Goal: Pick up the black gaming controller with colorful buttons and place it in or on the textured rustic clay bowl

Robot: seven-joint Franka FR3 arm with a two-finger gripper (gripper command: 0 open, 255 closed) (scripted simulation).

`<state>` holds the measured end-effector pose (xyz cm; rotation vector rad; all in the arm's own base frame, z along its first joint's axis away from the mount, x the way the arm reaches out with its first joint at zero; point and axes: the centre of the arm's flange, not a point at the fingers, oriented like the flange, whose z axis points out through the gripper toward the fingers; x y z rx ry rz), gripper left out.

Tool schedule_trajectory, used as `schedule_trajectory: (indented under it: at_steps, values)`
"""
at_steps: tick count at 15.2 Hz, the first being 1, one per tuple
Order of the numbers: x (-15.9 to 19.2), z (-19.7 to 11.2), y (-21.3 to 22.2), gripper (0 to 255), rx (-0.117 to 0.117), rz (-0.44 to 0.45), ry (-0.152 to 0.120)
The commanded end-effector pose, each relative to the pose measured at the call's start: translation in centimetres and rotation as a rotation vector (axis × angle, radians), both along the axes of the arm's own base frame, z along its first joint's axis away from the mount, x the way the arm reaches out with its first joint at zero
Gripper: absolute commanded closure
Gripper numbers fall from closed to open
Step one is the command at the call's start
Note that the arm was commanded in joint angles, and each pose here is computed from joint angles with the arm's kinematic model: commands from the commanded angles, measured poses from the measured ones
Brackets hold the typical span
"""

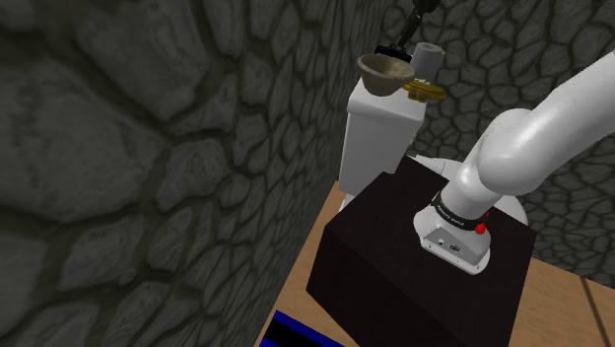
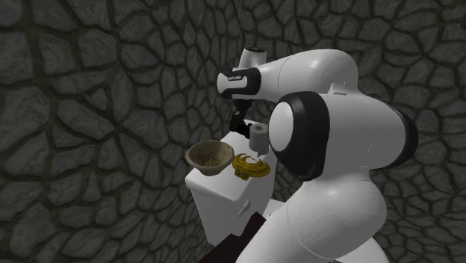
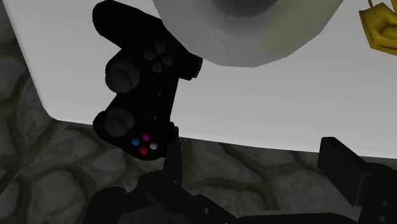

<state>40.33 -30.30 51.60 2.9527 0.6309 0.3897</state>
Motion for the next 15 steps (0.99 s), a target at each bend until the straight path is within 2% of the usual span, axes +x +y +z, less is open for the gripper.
schedule_trajectory:
  at_steps: [1,7,15]
  values:
    - [1.1,-0.6,-2.2,0,-0.015,0.044,-0.009]
    - [5.3,-2.1,-7.6,0,-0.049,0.155,-0.031]
    - [6.5,-5.9,-7.8,0,-0.049,0.155,-0.031]
